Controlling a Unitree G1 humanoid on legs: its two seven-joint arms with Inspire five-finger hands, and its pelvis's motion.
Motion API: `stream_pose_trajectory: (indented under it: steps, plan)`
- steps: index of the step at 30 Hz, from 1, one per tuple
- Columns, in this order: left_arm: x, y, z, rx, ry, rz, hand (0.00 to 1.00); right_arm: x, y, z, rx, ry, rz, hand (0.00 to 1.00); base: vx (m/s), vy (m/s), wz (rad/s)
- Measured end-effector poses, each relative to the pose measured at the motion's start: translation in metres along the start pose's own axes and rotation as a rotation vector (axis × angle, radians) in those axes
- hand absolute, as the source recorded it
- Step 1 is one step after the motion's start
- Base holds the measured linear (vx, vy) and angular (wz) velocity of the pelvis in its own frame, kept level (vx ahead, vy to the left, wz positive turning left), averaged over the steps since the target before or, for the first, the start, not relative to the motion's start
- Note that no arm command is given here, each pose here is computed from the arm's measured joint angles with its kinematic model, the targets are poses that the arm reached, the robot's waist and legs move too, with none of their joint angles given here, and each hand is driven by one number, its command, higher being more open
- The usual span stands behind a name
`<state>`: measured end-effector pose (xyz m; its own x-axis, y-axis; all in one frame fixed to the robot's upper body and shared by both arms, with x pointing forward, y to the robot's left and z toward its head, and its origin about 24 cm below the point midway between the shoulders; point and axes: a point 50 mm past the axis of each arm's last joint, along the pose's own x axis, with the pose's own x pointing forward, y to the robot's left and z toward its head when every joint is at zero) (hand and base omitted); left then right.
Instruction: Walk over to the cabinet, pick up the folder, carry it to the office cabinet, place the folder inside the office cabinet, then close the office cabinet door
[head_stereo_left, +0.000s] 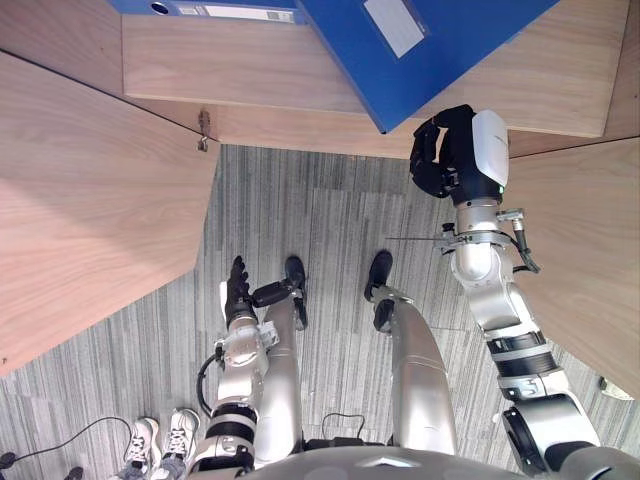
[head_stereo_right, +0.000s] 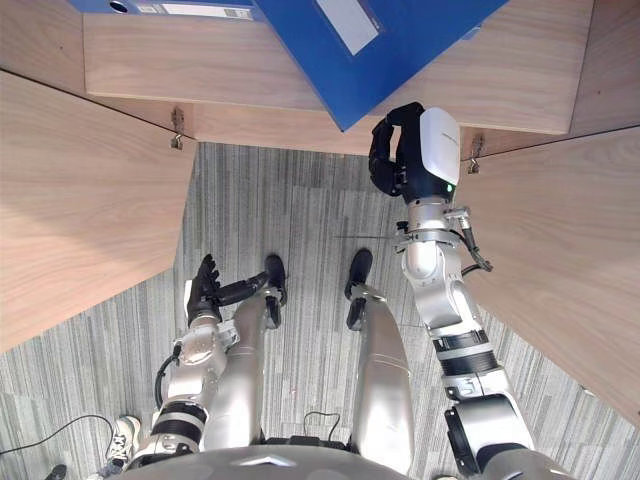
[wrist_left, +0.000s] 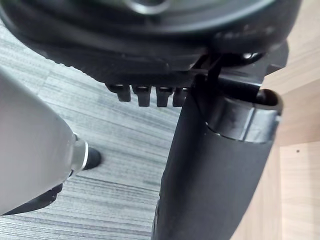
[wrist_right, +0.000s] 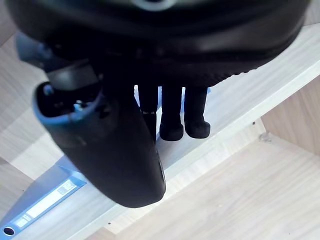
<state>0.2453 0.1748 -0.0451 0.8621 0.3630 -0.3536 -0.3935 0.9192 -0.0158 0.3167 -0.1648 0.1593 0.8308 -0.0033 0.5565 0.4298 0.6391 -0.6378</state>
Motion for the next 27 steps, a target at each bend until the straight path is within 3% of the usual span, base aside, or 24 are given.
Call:
stream_pose_trajectory:
  steps: [14, 27]
  plan:
    - [0.001, 0.003, -0.001, 0.003, 0.000, 0.004, 1.00, 0.024, 0.018, 0.024, 0.021, -0.093, 0.107, 0.00, 0.00, 0.000, 0.00]
    - [0.001, 0.009, -0.005, -0.015, 0.017, 0.033, 1.00, 0.066, -0.014, 0.055, 0.162, -0.180, 0.007, 0.00, 0.01, -0.017, 0.08]
